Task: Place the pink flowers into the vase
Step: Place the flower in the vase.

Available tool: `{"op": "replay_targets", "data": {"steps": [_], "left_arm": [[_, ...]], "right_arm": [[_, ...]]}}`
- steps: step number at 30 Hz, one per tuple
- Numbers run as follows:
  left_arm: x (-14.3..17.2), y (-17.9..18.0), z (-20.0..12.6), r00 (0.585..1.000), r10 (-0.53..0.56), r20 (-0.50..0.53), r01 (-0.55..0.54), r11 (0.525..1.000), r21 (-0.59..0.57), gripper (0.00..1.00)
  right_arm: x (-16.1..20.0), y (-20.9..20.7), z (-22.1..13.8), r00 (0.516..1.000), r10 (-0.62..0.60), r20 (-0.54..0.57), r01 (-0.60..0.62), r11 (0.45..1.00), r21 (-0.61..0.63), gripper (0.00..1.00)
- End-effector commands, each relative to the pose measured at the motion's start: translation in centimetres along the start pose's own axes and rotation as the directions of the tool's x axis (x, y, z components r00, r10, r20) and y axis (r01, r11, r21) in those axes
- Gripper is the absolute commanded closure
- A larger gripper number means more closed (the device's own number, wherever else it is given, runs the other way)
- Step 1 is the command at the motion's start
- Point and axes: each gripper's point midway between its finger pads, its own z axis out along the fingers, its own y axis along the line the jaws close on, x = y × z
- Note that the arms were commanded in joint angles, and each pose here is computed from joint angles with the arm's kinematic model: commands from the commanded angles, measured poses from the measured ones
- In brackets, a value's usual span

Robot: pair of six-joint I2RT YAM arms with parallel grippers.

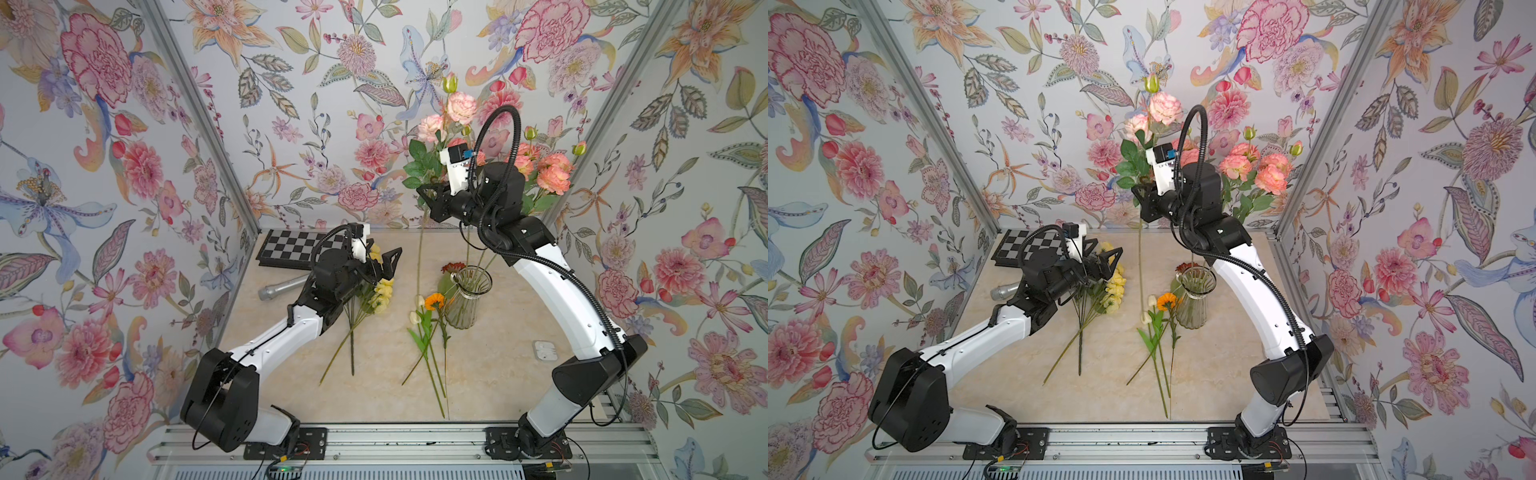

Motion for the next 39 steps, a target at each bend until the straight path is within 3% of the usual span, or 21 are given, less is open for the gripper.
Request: {"op": "replay_targets", "data": {"steps": [1,14,23,32,39], "left_arm": [[-0.9,1.8,-0.8,0.999,0.054,0.001,-0.054,0.995,-0.079,0.01],[-0.1,3.0,-1.5,0.998,0.062,-0.019,-0.064,0.989,-0.137,0.01],[0.3,3.3,-1.4,0.998,0.063,-0.03,-0.067,0.987,-0.149,0.0],[0.8,3.6,-1.5,0.998,0.056,-0.04,-0.062,0.985,-0.16,0.01],[1.1,3.7,-1.5,0.998,0.05,-0.042,-0.056,0.985,-0.163,0.01]], "right_arm": [[-3.5,-1.4,-3.4,0.994,-0.081,0.072,0.074,0.993,0.089,1.0],[-10.2,-4.6,-13.1,0.953,-0.257,0.161,0.186,0.914,0.36,1.0],[-12.4,-5.3,-17.3,0.926,-0.326,0.191,0.206,0.859,0.468,1.0],[-11.8,-5.5,-17.4,0.934,-0.303,0.191,0.189,0.869,0.456,1.0],[-6.6,-6.9,-14.4,0.962,-0.217,0.166,0.133,0.903,0.408,1.0]]}}
